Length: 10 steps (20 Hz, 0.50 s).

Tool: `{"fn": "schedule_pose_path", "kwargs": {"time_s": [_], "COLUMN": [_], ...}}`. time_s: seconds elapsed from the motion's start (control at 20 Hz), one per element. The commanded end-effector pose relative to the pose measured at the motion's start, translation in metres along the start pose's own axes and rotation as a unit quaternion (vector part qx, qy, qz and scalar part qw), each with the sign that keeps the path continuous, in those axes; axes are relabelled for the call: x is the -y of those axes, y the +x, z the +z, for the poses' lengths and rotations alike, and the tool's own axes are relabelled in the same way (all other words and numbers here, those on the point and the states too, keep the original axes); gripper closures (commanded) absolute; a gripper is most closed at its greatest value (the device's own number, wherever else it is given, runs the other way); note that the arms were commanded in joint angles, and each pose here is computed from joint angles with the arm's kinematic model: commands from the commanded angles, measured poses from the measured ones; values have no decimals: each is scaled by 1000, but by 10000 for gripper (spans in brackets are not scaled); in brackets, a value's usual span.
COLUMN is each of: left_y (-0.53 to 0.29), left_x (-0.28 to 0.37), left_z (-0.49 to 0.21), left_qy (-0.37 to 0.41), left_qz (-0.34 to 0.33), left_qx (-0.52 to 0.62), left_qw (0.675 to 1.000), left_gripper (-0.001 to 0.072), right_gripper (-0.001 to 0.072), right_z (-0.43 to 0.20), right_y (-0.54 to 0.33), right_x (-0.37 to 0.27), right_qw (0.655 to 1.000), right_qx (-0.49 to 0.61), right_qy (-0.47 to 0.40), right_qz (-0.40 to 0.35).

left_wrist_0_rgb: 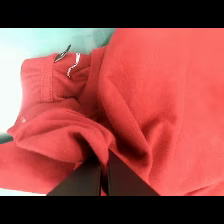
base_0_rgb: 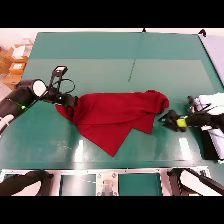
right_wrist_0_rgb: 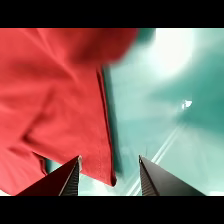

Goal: Fold the shirts.

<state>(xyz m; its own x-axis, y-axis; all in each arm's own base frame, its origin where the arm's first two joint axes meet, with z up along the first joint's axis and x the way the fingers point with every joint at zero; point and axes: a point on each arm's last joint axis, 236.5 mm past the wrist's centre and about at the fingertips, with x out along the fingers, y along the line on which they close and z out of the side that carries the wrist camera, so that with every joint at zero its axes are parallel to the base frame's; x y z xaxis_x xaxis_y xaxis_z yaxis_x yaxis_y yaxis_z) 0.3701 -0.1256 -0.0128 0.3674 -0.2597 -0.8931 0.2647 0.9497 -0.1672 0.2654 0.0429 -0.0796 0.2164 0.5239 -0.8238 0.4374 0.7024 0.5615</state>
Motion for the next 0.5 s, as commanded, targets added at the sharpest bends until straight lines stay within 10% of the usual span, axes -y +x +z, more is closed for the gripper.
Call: {"fn": "schedule_pose_path", "kwargs": {"time_s": [0.0,0.2,0.35,0.45], "left_y": [0,0,-3,-20], "left_x": [1,1,2,0], "left_z": [-1,-7,-7,2], "left_qy": [-1,-1,1,16], "left_qz": [-1,-3,-3,7], "left_qx": [-2,-16,-17,-21], "left_qw": [1000,1000,1000,1000], "left_gripper": [683,683,683,683], "right_gripper": [285,348,698,699], "right_z": [-34,-48,-33,-15], "right_y": [42,67,64,44], "right_x": [0,-21,-45,-72], "right_qw": [1000,999,998,996], "right_qx": [-19,-36,-12,-7], "right_qy": [4,-21,-47,-66], "right_qz": [-1,6,34,61]}}
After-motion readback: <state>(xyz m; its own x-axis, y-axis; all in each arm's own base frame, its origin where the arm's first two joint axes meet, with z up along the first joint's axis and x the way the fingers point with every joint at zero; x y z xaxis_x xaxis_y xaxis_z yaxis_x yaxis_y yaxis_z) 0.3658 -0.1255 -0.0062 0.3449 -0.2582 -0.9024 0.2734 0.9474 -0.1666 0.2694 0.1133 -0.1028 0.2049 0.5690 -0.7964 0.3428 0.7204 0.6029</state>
